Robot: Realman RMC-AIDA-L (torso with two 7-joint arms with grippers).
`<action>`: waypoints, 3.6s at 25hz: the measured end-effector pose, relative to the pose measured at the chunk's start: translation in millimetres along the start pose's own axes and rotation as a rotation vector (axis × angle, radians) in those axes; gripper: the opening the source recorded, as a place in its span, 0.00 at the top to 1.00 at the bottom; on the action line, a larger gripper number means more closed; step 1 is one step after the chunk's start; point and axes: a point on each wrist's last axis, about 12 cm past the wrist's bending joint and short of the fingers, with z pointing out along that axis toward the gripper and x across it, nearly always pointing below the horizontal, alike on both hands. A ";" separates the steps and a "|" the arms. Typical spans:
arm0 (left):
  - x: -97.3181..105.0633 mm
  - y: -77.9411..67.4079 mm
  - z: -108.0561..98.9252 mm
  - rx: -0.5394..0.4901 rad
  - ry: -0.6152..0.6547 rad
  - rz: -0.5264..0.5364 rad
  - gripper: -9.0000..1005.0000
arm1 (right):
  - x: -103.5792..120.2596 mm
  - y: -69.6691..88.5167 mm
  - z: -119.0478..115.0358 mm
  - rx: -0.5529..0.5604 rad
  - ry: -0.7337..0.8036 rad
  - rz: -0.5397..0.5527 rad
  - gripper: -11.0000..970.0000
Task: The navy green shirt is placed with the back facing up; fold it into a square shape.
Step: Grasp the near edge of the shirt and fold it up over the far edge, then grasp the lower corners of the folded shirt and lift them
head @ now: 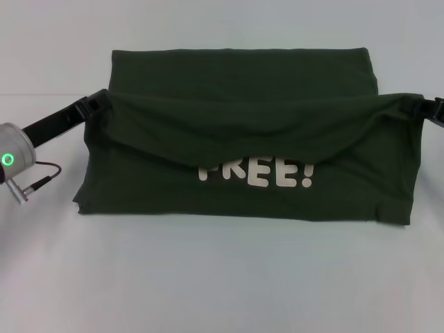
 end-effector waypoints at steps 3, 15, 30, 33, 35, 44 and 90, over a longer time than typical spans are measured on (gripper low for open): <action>1.6 -1.0 3.0 -0.010 -0.002 0.003 0.94 | 2.4 -0.5 4.1 0.016 0.000 -0.005 0.91; 8.6 -4.5 12.1 -0.040 -0.026 0.023 0.94 | 5.6 -0.8 17.7 0.072 -0.011 -0.036 0.91; 22.7 -0.3 19.8 -0.090 -0.087 0.028 0.82 | 13.1 -2.8 27.0 0.130 -0.047 -0.052 0.69; 23.8 0.7 19.2 -0.094 -0.086 0.024 0.72 | 13.8 -2.9 27.3 0.127 -0.043 -0.051 0.54; 24.6 1.4 17.4 -0.089 -0.089 0.016 0.62 | 14.9 -3.2 25.6 0.120 -0.041 -0.045 0.44; 27.7 2.8 -17.3 0.118 -0.024 -0.060 0.41 | 27.4 -3.7 -4.9 -0.030 -0.033 -0.014 0.27; 38.2 31.6 -24.6 -0.088 0.245 0.077 0.12 | 76.6 4.4 -18.5 -0.156 0.170 -0.089 0.03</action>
